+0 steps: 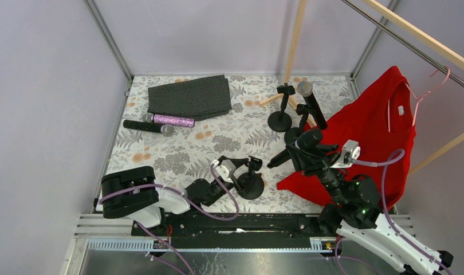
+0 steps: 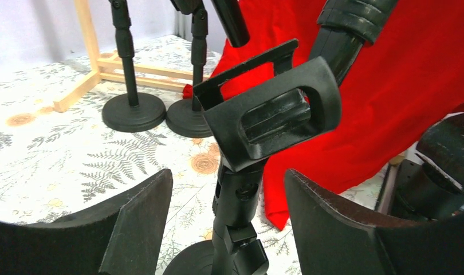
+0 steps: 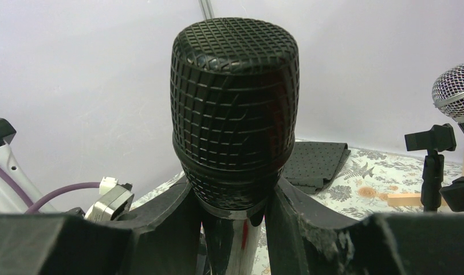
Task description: Attach the microphones to the stand
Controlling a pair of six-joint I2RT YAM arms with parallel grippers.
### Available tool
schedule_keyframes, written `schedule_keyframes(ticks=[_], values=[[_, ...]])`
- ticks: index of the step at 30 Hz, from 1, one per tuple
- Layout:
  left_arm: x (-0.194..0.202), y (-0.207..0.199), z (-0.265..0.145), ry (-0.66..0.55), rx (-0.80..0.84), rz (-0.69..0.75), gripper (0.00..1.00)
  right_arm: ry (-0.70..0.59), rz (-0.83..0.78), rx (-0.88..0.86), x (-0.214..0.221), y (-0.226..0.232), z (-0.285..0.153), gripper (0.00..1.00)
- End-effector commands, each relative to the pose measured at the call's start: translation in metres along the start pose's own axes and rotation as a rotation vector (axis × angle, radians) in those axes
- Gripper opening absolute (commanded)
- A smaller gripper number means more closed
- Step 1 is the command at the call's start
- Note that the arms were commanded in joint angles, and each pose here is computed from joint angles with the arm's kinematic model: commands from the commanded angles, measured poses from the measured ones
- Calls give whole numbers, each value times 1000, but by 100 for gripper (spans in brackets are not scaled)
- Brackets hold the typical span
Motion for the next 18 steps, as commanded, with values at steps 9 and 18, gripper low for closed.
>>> schedule_keyframes(ticks=[9,18], values=[[-9,-7,23,-116,-210,42,66,-77,3,6,-21,-2,-3,0],[-13,-8,28,-135,-225,44,47,-71,7,6,-20,-2,-4,0]])
Point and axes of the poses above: each gripper's point midway between its finger pads, its own z axis out along the fingers, its own y axis along the line the jaws close on, x = y × z, the point moved 9 cm from there along -z, back along the fingers, and after that the axes turned 11 degrees about -z, right-handed, at the moved point
